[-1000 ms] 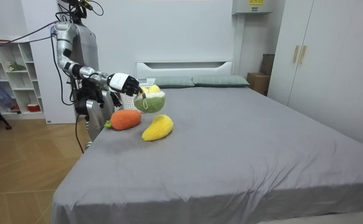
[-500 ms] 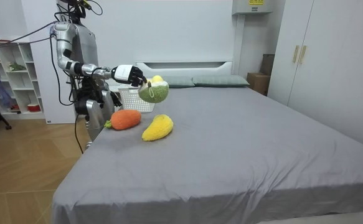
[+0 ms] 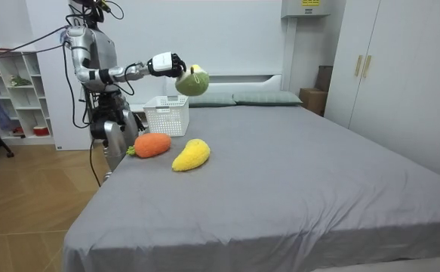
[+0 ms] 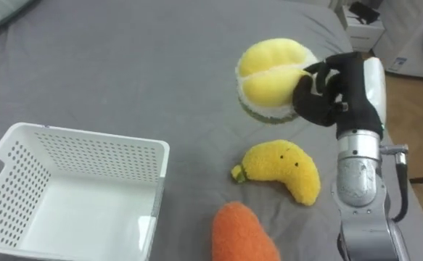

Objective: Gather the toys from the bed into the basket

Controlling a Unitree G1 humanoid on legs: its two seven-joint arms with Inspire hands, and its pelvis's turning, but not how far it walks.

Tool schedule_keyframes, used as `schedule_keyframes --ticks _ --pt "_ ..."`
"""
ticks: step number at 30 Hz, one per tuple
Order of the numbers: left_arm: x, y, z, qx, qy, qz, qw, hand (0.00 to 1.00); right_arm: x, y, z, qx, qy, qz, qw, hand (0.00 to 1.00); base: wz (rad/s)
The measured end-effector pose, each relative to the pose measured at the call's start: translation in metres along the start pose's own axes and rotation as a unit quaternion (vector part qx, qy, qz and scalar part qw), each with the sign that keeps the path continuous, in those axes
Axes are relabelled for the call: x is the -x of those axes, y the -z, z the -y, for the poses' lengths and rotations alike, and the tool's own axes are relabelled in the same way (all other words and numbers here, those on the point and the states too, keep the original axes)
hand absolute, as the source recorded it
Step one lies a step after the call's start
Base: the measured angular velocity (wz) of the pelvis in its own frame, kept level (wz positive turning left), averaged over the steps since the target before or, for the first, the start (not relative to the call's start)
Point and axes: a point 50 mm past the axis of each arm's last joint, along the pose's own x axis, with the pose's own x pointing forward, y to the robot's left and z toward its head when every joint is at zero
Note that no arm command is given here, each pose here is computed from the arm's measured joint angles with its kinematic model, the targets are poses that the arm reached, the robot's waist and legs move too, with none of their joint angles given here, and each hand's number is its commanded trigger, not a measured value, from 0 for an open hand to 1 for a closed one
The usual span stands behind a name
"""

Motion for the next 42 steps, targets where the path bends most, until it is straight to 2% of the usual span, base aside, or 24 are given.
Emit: schedule_keyframes --ticks 3,10,18,22,36,42 --pt "0.001 0.0 0.002 -0.008 0.004 0.002 1.0 0.0 -0.003 -0.014 -0.009 0.001 -0.023 0.026 0.999 1.0 0.08" --pt "0.002 -0.002 0.007 -0.019 0.012 0.004 1.0 0.0 0.004 -0.04 -0.037 -0.009 -0.113 0.077 0.991 1.0 0.12" --pt "0.002 -0.011 0.011 -0.048 0.023 0.011 0.999 0.0 0.006 -0.066 -0.066 -0.009 -0.186 0.117 0.976 1.0 0.08" --pt "0.002 -0.024 0.012 -0.053 0.022 0.025 0.998 0.0 0.013 -0.079 -0.09 -0.015 -0.242 0.129 0.962 1.0 0.1" --pt "0.001 -0.045 0.012 -0.057 0.014 0.058 0.997 0.0 0.042 -0.091 -0.136 -0.016 -0.394 0.132 0.909 1.0 0.06" --pt "0.002 -0.063 0.013 -0.07 0.015 0.085 0.994 0.0 0.057 -0.078 -0.156 0.014 -0.454 0.107 0.885 1.0 0.0"
